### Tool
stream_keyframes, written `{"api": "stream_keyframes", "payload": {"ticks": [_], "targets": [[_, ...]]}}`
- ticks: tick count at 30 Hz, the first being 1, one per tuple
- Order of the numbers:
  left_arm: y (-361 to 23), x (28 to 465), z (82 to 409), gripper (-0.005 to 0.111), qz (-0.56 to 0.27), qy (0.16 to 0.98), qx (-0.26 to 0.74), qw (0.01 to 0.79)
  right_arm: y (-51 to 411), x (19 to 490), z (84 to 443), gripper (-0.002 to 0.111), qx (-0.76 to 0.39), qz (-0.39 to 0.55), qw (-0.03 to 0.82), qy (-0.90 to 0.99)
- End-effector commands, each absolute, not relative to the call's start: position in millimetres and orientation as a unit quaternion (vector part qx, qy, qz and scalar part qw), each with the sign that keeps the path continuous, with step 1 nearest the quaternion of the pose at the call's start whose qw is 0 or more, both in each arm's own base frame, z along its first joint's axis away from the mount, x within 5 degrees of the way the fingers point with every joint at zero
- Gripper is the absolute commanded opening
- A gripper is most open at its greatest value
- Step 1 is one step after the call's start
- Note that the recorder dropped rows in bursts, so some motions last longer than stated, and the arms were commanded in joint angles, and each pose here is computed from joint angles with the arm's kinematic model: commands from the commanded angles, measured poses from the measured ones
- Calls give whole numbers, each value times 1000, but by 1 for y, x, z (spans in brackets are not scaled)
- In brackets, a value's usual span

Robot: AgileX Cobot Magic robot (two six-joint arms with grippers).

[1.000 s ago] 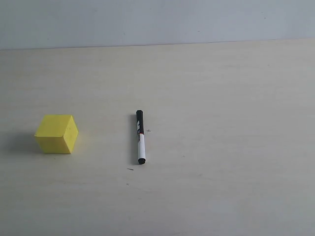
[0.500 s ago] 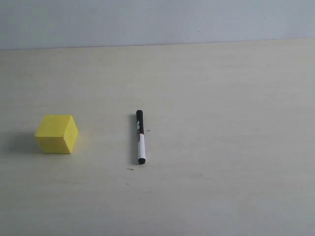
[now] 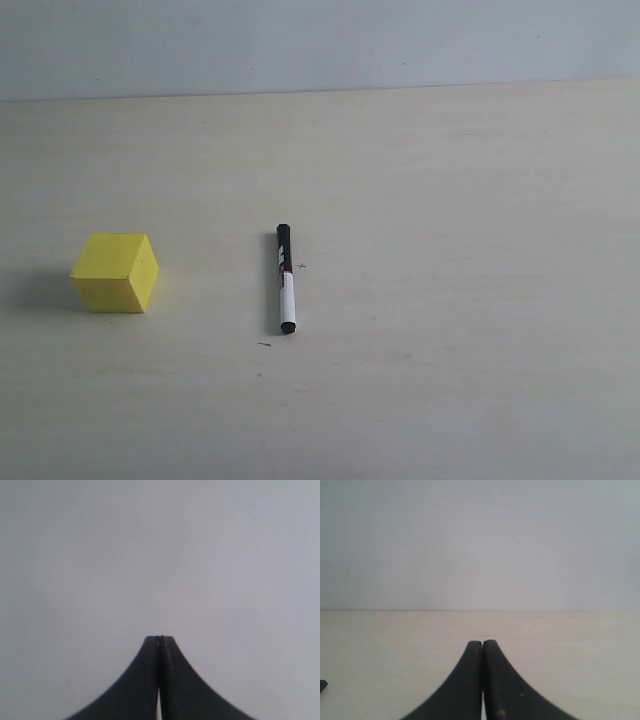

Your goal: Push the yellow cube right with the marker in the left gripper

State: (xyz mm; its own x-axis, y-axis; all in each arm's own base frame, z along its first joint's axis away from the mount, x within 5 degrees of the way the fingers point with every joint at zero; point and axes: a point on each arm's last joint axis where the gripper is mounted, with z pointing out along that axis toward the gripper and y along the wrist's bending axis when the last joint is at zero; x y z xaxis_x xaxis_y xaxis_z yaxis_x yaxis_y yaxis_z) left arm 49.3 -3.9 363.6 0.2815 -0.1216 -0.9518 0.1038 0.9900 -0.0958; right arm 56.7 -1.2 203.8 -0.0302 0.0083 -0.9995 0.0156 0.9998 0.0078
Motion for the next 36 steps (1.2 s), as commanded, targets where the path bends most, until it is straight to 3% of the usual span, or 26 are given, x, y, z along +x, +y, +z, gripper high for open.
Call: {"api": "stream_keyframes", "payload": {"ticks": [1, 7, 11, 14, 17, 22, 27, 31, 36], "targets": [[-6, 67, 398, 0, 59, 665, 110, 736, -1, 56, 203, 0, 7, -3, 699, 715], [-6, 114, 402, 0, 83, 812, 165, 553, -1, 56, 203, 0, 7, -3, 699, 715], [-10, 157, 386, 0, 17, 899, 91, 428, -1, 56, 203, 0, 7, -3, 699, 715], [-26, 199, 354, 0, -68, 943, 67, 318, -1, 56, 203, 0, 7, -3, 699, 715], [-52, 220, 336, 0, -126, 946, 81, 288, -1, 56, 203, 0, 7, -3, 699, 715], [-138, 247, 293, 0, -180, 936, 133, 271, -1, 56, 203, 0, 7, -3, 699, 715], [-214, 263, 220, 0, -204, 939, 151, 234, -1, 56, 203, 0, 7, -3, 699, 715], [-230, 266, 196, 0, -213, 940, 136, 228, -1, 56, 203, 0, 7, -3, 699, 715], [-243, 277, 194, 3, -212, 945, 144, 203, -1, 56, 203, 0, 7, -3, 699, 715]]}}
